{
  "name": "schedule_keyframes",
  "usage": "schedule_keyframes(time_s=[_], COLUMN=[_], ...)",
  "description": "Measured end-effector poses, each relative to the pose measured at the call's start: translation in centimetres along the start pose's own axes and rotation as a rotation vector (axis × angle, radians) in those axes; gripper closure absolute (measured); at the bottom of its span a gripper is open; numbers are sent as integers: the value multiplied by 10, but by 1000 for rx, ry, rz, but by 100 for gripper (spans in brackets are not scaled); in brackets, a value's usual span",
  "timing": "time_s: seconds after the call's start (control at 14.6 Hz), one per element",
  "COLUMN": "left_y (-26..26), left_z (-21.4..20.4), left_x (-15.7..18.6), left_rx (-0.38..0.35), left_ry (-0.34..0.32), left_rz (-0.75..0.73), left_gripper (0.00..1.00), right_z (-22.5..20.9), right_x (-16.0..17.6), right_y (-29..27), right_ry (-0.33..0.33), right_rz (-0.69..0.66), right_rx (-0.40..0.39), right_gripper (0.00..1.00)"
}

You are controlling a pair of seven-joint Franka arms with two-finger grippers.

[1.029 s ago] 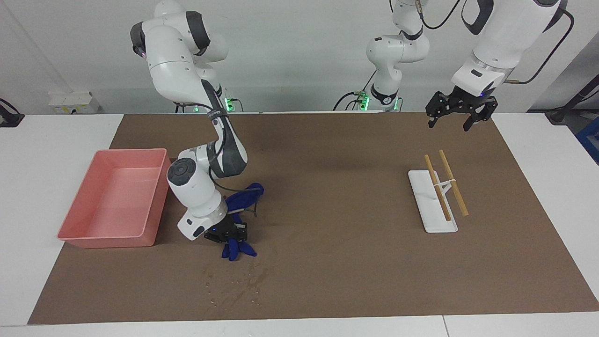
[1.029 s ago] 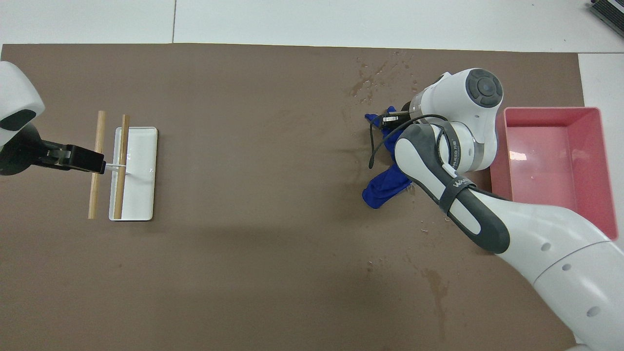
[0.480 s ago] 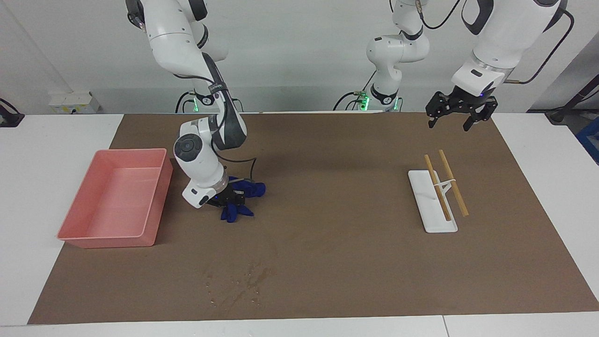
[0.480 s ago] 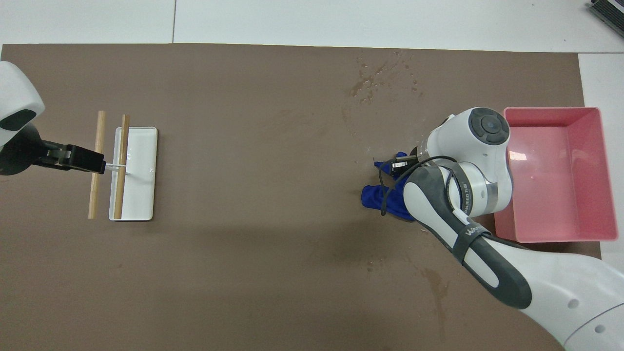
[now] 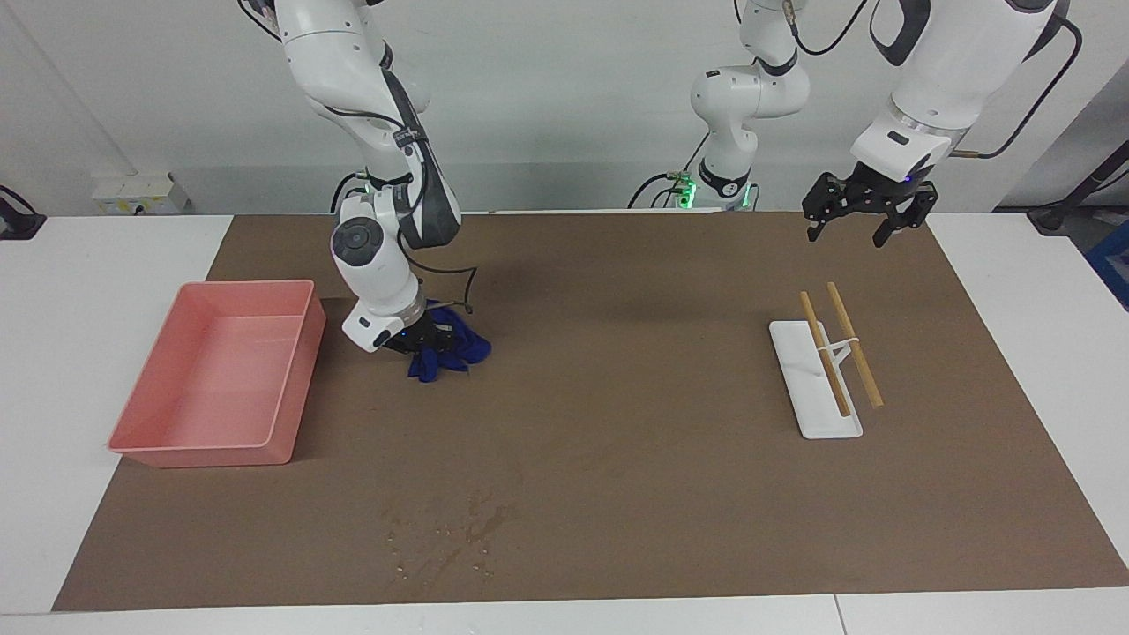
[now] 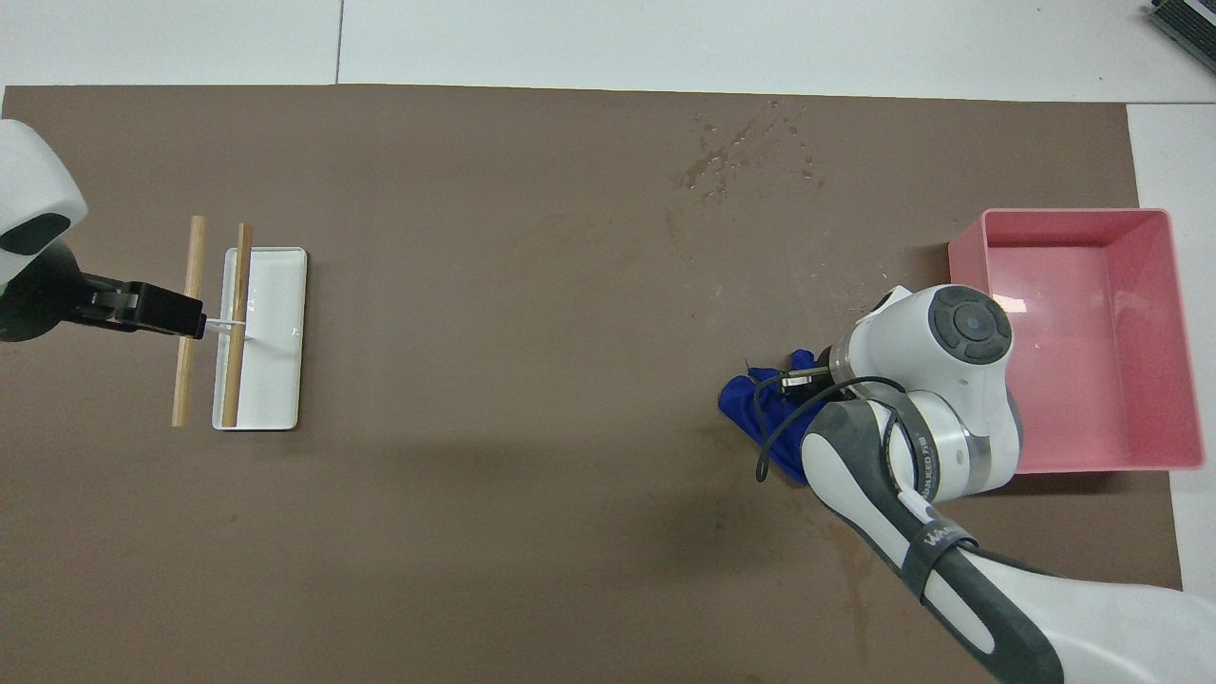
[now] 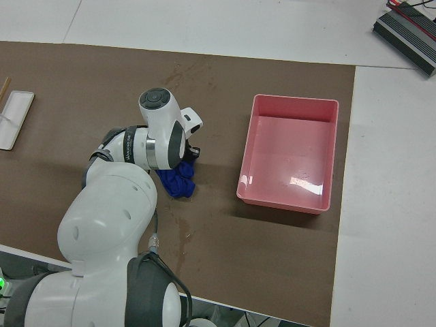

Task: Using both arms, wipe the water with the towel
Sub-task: 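Wipe the towel over the water spill with the right gripper, then carry the towel into the pink bin with the right gripper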

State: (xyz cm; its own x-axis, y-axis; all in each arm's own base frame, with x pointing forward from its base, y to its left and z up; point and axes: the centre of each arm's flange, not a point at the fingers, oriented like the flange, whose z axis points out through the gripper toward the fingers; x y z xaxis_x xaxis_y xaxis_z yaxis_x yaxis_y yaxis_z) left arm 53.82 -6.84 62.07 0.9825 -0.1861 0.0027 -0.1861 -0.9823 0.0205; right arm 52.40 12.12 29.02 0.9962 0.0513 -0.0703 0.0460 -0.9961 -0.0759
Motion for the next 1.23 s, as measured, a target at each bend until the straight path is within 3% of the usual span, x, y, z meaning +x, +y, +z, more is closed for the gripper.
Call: schedule_keyframes(time_s=[0.27, 0.48, 0.89, 1.03, 1.23], left_y=[0, 0, 0, 0, 0], left_z=[0, 0, 0, 0, 0], left_x=[0, 0, 0, 0, 0], left_rx=[0, 0, 0, 0, 0], left_ry=[0, 0, 0, 0, 0], left_rz=[0, 0, 0, 0, 0], left_gripper=[0, 0, 0, 0, 0], right_z=[2, 3, 9, 2, -35], right_x=[-21, -27, -41, -30, 9], right_y=[3, -10, -95, -87, -46], right_ry=[-15, -22, 57, 62, 4], right_rz=[17, 109, 187, 180, 127], right_rx=[-3, 31, 69, 74, 72], right_gripper=[87, 87, 87, 87, 87])
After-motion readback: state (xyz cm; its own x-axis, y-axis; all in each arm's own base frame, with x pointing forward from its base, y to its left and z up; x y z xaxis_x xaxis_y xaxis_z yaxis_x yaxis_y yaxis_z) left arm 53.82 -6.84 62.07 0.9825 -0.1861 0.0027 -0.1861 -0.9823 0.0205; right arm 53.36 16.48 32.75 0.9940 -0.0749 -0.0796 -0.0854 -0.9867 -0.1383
